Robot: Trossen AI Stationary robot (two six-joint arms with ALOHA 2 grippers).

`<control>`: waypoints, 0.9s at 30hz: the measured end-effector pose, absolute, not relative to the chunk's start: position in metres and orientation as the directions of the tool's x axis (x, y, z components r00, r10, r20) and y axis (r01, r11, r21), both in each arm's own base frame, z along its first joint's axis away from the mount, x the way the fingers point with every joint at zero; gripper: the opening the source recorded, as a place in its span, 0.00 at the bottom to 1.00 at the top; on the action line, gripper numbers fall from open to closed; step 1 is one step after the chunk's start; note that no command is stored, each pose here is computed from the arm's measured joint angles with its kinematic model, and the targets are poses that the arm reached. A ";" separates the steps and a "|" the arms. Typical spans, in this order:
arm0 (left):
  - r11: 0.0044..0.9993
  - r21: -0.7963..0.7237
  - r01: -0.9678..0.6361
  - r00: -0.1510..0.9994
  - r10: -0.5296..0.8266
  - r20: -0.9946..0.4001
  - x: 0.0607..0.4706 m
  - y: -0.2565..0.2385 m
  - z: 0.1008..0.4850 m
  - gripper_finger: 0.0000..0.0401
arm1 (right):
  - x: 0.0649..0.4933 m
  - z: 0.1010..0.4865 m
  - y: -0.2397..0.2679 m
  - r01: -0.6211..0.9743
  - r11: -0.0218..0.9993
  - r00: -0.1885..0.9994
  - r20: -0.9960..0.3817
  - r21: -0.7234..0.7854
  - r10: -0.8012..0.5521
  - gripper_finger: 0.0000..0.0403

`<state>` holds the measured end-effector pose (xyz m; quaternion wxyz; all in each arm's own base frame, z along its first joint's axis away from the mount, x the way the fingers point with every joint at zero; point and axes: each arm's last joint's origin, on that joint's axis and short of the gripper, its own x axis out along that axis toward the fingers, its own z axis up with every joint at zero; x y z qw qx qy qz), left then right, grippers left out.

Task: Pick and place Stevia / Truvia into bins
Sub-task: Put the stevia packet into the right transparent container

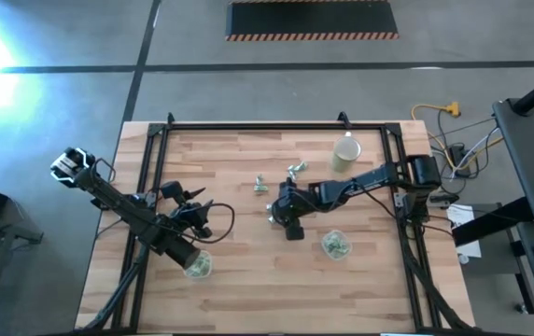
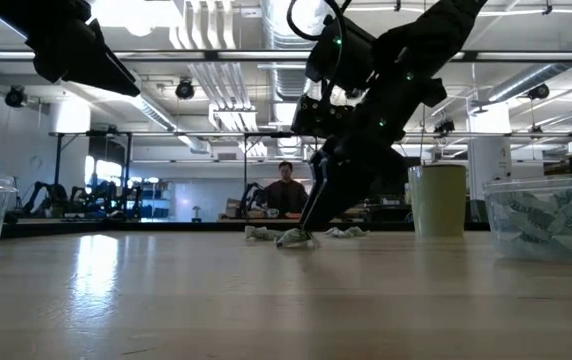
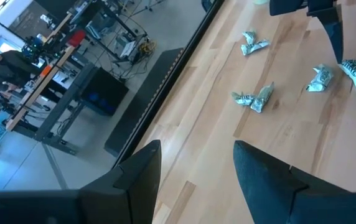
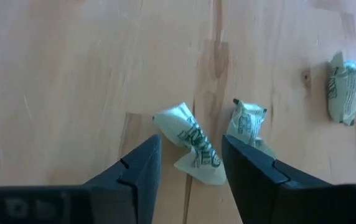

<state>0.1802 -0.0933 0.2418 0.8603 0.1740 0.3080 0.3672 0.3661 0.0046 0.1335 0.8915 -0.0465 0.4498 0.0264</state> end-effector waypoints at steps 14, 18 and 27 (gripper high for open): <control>0.670 0.525 -0.525 0.541 0.739 -0.402 0.180 -0.093 0.242 0.46 | 0.363 0.123 0.004 -0.057 0.996 0.597 -0.802 -0.070 -0.022 0.37; 0.671 0.524 -0.525 0.541 0.738 -0.403 0.180 -0.093 0.242 0.46 | 0.365 0.113 0.004 -0.057 0.996 0.588 -0.809 -0.067 -0.021 0.37; 0.671 0.524 -0.524 0.541 0.738 -0.404 0.180 -0.093 0.242 0.46 | 0.367 0.108 0.004 -0.042 0.998 0.585 -0.810 -0.053 -0.019 0.33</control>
